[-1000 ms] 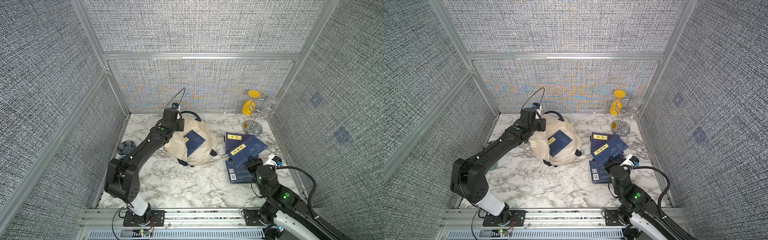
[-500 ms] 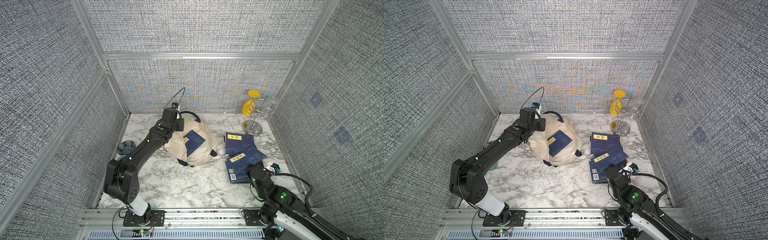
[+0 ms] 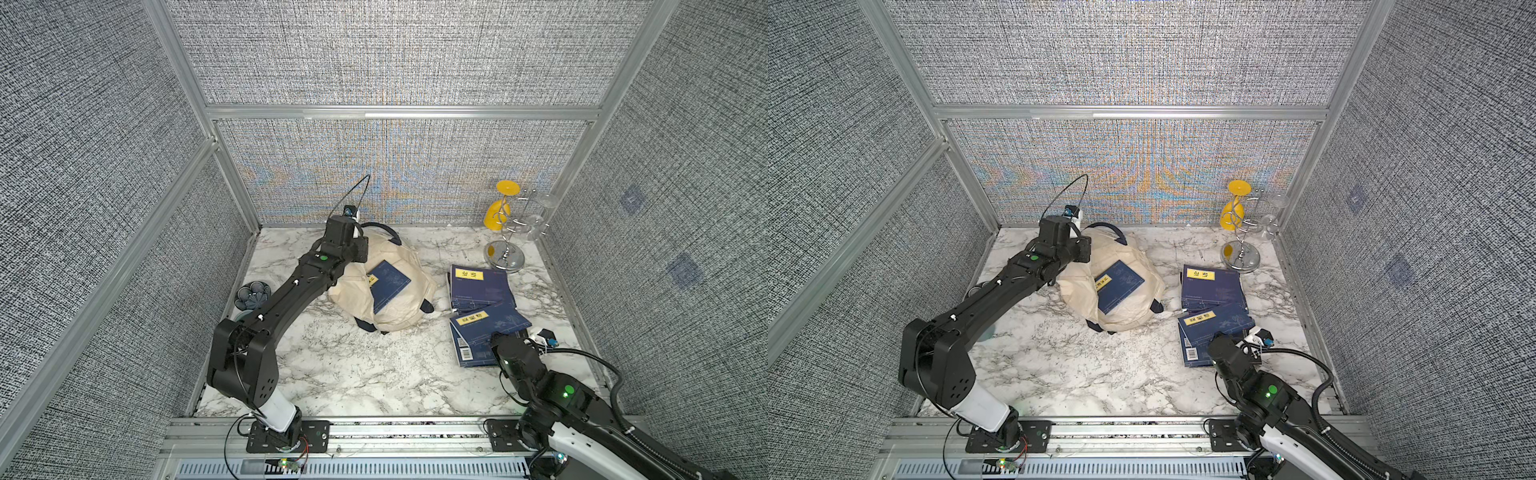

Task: Take out the books from the canvas bag
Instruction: Place the book on the book, then pick up the book from the canvas bag.

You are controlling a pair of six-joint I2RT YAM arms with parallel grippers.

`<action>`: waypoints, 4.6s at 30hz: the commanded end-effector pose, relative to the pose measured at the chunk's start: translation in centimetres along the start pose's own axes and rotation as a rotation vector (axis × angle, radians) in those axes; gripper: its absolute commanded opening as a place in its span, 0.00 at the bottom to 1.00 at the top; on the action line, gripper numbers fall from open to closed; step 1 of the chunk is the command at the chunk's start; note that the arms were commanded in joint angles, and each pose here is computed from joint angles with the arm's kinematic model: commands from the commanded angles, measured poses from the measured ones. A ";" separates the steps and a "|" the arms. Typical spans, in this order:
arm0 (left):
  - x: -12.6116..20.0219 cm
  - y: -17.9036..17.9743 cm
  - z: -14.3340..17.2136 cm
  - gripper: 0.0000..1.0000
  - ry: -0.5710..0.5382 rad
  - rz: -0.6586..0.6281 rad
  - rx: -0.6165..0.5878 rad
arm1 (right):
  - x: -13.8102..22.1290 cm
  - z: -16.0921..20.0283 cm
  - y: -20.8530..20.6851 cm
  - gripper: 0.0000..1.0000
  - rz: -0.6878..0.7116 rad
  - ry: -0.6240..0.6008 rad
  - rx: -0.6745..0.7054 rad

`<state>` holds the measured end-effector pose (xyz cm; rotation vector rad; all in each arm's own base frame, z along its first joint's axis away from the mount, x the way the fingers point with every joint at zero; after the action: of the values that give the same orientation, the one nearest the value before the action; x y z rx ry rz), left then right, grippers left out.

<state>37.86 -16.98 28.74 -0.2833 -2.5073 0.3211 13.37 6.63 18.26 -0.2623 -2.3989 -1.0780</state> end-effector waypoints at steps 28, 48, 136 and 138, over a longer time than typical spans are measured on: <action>0.3 -0.3 -0.3 0.00 0.000 0.030 0.009 | 0.5 -0.3 9.5 0.59 -0.306 0.021 0.440; 1.8 -0.4 -1.0 0.00 -0.064 0.060 0.020 | -2.2 3.8 19.4 0.99 -0.497 0.231 0.650; 7.2 -2.4 -2.0 0.00 -0.219 0.289 0.096 | -8.7 21.4 21.2 0.82 -0.373 0.328 0.690; 7.5 -2.6 -2.0 0.00 -0.234 0.310 0.089 | -9.1 21.1 21.3 0.82 -0.377 0.308 0.692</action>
<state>32.85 -16.78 33.37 -0.5436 -2.6029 0.5701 20.96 36.87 15.50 0.5643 -2.3864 -0.3544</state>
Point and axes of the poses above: each gripper's point midway between its finger pads, its own x axis back along the fingers, its own y axis along the line the jaws close on, z = x × y, the point moved 9 cm from there along x, back along the fingers, and after that the axes turned 14 degrees about x, right-handed, at the moved point
